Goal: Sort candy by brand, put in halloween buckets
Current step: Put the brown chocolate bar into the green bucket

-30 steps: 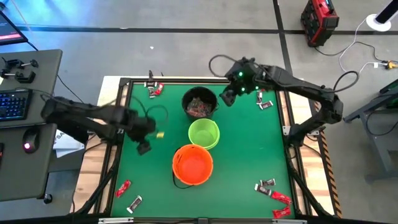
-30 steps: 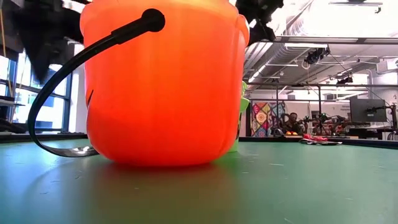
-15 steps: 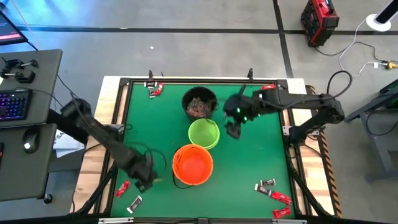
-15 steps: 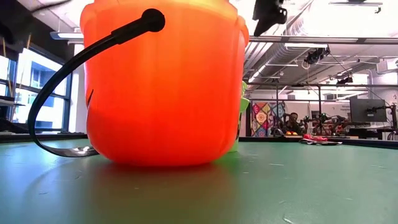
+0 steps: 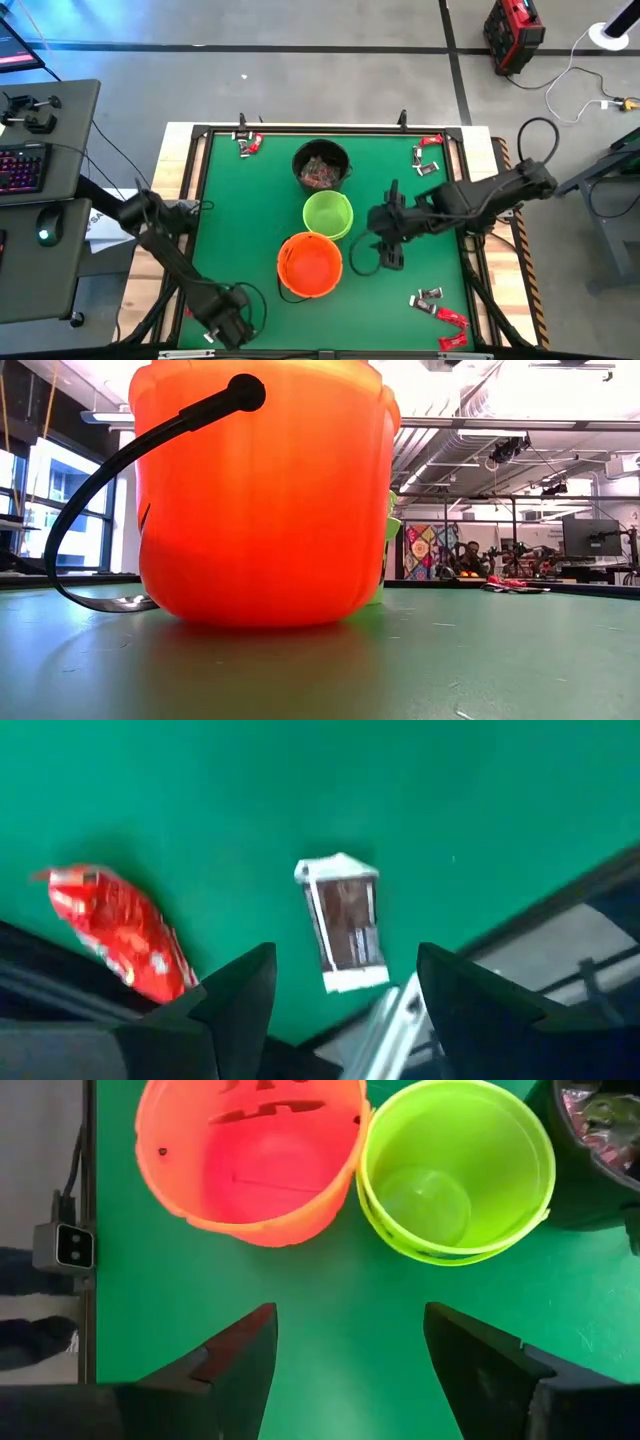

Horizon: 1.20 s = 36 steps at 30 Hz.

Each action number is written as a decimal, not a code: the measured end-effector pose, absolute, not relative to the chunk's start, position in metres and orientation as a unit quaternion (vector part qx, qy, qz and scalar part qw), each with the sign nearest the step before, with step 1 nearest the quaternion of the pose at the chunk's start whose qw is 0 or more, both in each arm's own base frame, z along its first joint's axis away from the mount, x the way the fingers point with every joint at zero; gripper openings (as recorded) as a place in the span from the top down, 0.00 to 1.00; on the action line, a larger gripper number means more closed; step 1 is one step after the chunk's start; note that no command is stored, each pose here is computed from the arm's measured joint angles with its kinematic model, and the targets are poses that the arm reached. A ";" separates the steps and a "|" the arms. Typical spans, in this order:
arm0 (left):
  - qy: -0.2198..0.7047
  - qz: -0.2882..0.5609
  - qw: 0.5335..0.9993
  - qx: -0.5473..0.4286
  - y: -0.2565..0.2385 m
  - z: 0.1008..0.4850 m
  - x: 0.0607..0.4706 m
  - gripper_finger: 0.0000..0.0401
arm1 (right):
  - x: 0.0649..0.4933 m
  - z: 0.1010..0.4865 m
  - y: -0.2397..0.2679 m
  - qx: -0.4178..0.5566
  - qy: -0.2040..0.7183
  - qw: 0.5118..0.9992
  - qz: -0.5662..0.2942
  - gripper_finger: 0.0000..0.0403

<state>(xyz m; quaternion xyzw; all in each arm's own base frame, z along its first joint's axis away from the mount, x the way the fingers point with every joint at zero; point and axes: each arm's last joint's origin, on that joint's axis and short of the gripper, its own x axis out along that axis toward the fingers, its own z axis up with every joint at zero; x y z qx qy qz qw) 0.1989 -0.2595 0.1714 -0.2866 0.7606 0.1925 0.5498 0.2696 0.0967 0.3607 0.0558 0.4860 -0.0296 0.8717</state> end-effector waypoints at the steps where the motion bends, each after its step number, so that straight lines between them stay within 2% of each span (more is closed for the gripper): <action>1: 0.761 0.193 0.552 -0.281 -0.260 0.169 0.199 0.42 | 0.268 0.361 0.100 0.056 0.483 0.873 -0.035 0.39; 9: 0.757 0.203 0.556 -0.277 -0.267 0.148 0.204 0.42 | 0.265 0.361 0.109 0.066 0.461 0.881 -0.083 0.39; 19: 0.765 0.217 0.543 -0.270 -0.272 0.129 0.207 0.45 | 0.265 0.362 0.109 0.084 0.456 0.881 -0.099 0.39; 22: 0.766 0.202 0.545 -0.274 -0.272 0.129 0.209 0.54 | 0.265 0.362 0.109 0.085 0.455 0.881 -0.099 0.39; 29: 0.751 0.175 0.571 -0.281 -0.272 0.141 0.212 0.95 | 0.265 0.362 0.109 0.083 0.454 0.881 -0.101 0.39; 36: 0.714 0.168 0.617 -0.283 -0.244 0.188 0.213 0.99 | 0.265 0.362 0.108 0.068 0.452 0.883 -0.103 0.39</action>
